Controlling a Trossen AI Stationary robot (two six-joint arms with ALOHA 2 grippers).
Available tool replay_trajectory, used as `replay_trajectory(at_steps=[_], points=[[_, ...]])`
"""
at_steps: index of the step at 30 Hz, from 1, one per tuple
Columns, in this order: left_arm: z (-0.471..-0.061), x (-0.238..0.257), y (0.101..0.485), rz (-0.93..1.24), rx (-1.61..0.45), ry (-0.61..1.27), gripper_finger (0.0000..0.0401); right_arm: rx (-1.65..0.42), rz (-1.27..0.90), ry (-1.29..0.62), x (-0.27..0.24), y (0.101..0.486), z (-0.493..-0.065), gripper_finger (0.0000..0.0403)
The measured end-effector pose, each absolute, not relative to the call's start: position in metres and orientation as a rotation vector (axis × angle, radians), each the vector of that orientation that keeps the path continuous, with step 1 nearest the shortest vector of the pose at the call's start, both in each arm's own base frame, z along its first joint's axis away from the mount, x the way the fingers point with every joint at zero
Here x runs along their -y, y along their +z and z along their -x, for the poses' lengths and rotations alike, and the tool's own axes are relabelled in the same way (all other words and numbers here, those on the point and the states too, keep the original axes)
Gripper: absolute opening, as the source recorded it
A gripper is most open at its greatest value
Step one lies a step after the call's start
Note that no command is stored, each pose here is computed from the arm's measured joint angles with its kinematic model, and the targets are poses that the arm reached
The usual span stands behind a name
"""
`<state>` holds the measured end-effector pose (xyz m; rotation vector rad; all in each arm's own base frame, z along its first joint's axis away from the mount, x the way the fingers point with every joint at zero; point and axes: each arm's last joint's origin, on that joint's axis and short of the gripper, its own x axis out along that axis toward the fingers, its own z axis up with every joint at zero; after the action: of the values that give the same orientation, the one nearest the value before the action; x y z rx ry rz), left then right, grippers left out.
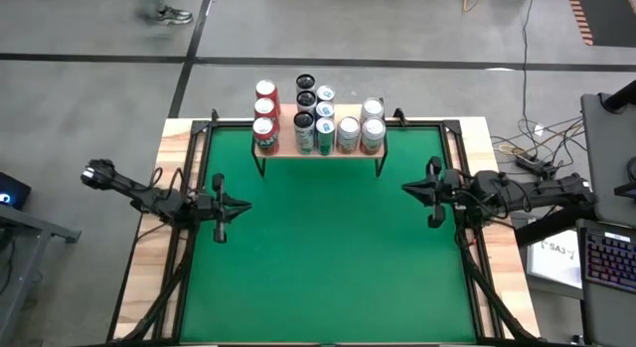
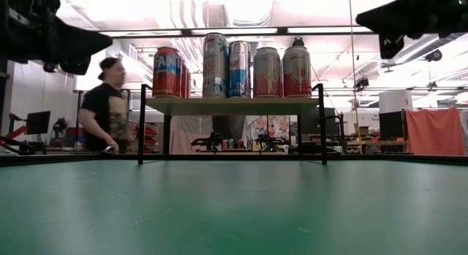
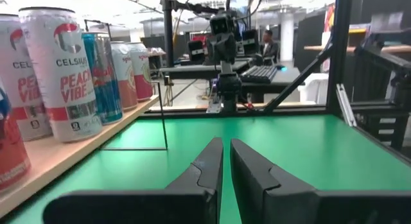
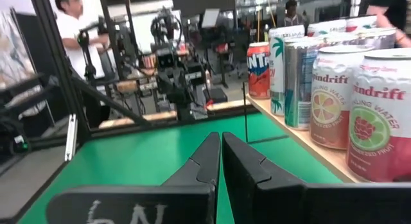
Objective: Place canned beverage on shelf
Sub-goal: Return to Home Position
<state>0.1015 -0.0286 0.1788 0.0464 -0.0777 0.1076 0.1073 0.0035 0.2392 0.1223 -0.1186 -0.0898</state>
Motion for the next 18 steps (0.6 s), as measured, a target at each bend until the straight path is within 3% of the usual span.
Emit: replay_trajectory(at_steps=[18], points=[[-0.100, 0.024, 0.178, -0.007, 0.085, 0.194, 0.0013, 0.188, -0.076, -0.101, -0.002, 0.185, -0.096, 0.0009]])
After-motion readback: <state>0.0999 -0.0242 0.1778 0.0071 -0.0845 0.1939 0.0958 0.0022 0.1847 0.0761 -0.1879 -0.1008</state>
